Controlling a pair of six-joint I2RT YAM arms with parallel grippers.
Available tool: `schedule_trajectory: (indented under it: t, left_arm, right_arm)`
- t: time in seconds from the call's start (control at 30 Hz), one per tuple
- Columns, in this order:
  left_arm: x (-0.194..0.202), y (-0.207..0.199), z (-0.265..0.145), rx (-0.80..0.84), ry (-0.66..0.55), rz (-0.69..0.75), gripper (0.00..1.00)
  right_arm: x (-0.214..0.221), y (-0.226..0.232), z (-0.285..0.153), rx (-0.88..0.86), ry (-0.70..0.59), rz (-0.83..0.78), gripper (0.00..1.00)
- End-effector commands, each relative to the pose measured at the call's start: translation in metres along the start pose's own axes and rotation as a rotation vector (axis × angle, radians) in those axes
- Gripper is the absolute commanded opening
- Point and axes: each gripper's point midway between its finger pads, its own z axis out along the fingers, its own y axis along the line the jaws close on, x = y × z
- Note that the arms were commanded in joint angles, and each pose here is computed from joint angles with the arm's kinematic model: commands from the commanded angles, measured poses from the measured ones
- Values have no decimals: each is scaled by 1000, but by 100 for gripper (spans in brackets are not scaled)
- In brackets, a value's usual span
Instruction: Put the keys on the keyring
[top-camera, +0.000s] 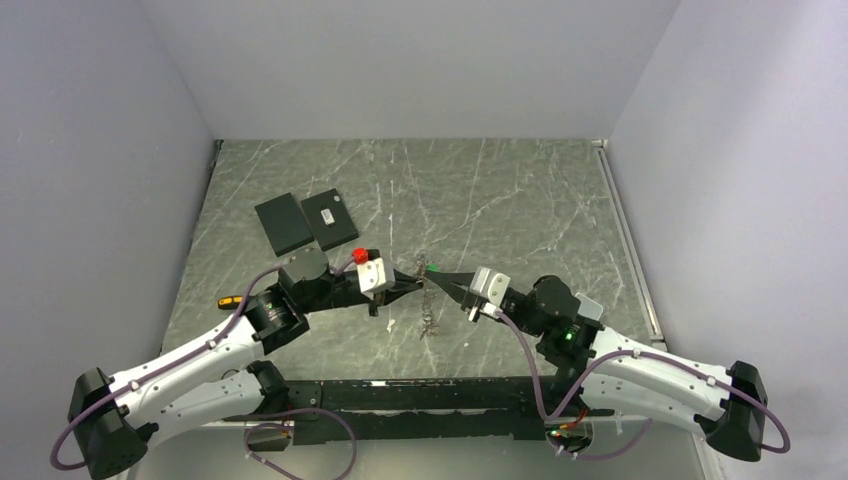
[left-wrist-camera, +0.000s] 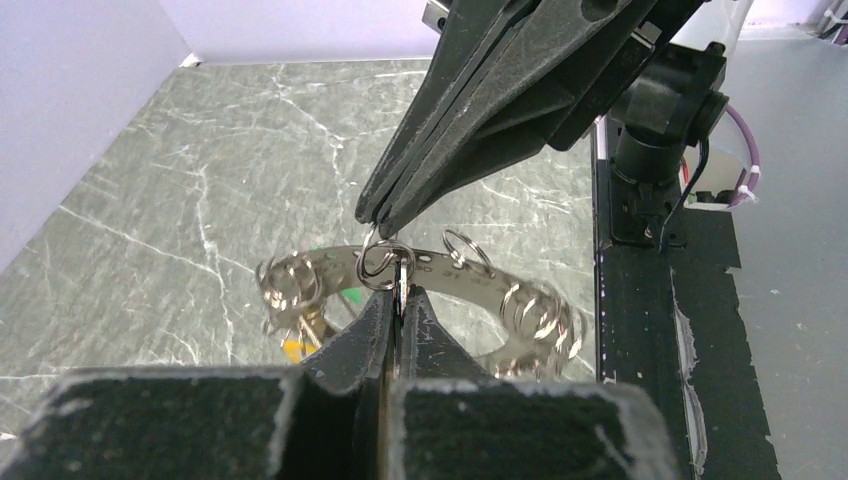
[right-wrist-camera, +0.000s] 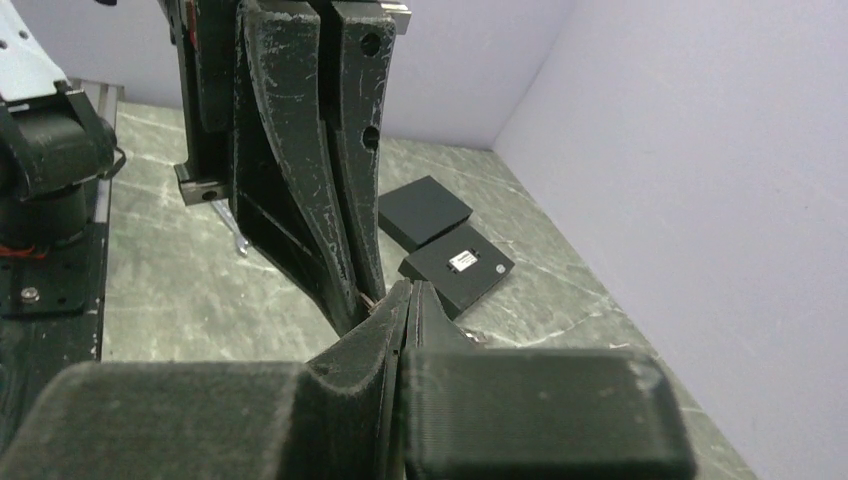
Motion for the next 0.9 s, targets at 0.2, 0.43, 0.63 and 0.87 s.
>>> schedule_trajectory:
  t: [0.2, 0.43, 0.63, 0.87]
  left_arm:
    - [-2, -1, -11, -30, 18, -24, 14]
    - [19, -8, -19, -48, 33, -94, 35]
    - [9, -10, -30, -56, 34, -72, 36]
    - [-16, 8, -49, -99, 144, 106, 52]
  right_arm:
    - [-55, -24, 2, 89, -229, -34, 0]
    - [-51, -23, 2, 78, -235, -24, 0]
    - [-45, -14, 6, 25, -208, -32, 0]
    - [-35, 13, 3, -131, -164, -51, 0]
